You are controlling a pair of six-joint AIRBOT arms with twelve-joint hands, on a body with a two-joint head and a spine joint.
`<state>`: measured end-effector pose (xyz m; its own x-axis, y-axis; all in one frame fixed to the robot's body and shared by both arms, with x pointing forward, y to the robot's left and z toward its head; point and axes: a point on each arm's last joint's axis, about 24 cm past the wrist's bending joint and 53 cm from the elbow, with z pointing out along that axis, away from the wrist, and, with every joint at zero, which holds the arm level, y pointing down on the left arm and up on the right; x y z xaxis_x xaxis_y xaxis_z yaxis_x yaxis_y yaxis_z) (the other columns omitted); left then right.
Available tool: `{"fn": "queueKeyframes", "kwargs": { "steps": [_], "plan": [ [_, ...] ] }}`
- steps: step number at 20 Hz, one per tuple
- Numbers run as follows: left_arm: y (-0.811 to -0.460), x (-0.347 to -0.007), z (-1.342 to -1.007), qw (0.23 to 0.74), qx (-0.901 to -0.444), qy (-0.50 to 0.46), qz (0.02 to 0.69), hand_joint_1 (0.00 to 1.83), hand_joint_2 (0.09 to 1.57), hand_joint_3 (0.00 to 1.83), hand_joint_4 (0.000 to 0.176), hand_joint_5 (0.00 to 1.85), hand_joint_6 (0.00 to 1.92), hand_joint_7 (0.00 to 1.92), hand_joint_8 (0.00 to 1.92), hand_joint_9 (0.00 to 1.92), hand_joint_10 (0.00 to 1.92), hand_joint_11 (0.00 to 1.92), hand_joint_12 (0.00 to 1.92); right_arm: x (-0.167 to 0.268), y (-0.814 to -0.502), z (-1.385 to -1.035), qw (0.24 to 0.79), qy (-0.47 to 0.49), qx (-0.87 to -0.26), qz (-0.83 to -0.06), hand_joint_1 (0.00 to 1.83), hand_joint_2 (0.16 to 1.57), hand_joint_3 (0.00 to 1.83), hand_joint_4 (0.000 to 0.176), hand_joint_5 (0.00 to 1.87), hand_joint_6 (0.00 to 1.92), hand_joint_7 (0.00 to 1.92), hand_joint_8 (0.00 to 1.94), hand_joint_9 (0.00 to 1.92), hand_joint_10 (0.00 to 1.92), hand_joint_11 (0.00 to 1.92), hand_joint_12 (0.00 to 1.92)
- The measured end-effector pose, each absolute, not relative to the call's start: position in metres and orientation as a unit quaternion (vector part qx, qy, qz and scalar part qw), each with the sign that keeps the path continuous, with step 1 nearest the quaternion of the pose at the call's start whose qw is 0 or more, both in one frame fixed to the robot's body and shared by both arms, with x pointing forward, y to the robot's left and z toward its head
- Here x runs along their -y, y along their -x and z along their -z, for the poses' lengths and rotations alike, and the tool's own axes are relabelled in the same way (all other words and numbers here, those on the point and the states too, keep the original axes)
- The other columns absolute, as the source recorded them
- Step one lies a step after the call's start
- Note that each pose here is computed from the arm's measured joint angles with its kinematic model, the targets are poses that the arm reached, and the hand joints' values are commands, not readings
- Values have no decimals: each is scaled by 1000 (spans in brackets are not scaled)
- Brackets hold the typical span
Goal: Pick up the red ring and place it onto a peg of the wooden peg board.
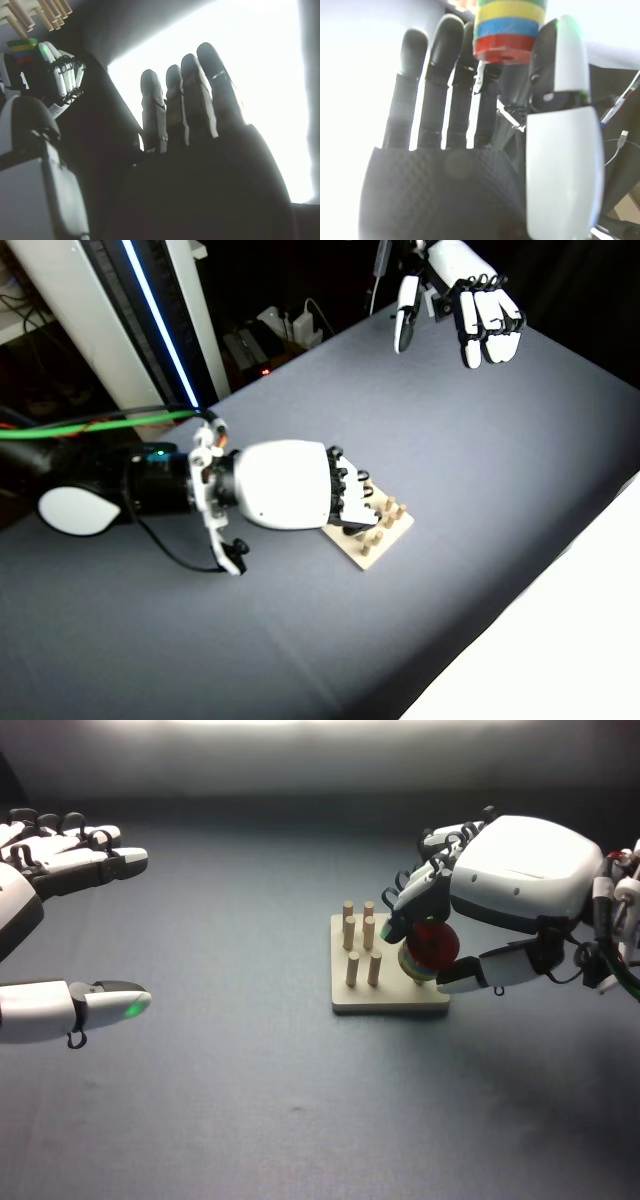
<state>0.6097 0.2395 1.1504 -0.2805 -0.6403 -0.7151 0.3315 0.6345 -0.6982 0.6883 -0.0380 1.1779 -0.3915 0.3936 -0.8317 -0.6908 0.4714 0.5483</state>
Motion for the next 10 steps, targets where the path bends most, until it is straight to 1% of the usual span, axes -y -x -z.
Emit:
{"fn": "queueKeyframes", "kwargs": {
  "steps": [2,3,4,5,6,7,8,9,10],
  "plan": [
    [-610,-240,-1151,589,-685,113,413,678,967,0,0,415,1,270,3,248,1,0,868,39,-690,-1173,538,110,-673,-495,1261,1105,0,0,1059,694,973,1227,841,1219,640,1559],
    [-610,-240,-1151,589,-685,113,413,670,965,0,0,417,1,272,2,253,2,0,885,39,-691,-1172,537,109,-676,-493,1261,1124,1,0,1057,654,916,1342,805,1339,602,1658],
    [-610,-240,-1151,590,-685,113,413,652,967,0,1,415,0,266,0,253,1,0,889,38,-692,-1170,536,110,-677,-492,1267,1115,0,0,1078,616,934,1313,805,1279,605,1609],
    [-611,-240,-1151,590,-685,112,412,671,973,3,0,418,1,262,0,249,0,0,887,38,-692,-1169,536,109,-678,-491,1268,1115,0,0,1086,590,931,1325,816,1289,625,1627],
    [-611,-241,-1151,590,-685,113,412,692,975,2,0,428,2,268,1,263,4,0,917,36,-693,-1167,534,111,-679,-491,1271,1108,0,0,1112,544,941,1308,823,1281,595,1635],
    [-611,-241,-1151,590,-685,113,412,673,974,1,0,422,0,264,0,254,1,0,893,34,-693,-1166,534,111,-679,-491,1278,1083,0,0,1152,506,1001,1193,873,1189,636,1558],
    [-611,-241,-1151,590,-685,112,412,663,974,0,0,417,0,260,0,250,0,0,871,33,-693,-1166,533,111,-679,-492,1266,1071,1,0,1142,572,1040,1082,901,1086,650,1466],
    [-611,-241,-1151,590,-685,112,413,673,970,0,0,423,3,262,1,247,0,0,866,32,-692,-1166,533,112,-679,-492,1238,1092,0,0,1074,828,994,979,901,801,627,1310],
    [-611,-240,-1150,590,-685,113,413,691,971,0,0,425,3,261,0,249,1,0,870,32,-692,-1166,533,112,-679,-493,1181,1100,0,0,1011,917,826,504,804,556,471,1176]
  ]
}}
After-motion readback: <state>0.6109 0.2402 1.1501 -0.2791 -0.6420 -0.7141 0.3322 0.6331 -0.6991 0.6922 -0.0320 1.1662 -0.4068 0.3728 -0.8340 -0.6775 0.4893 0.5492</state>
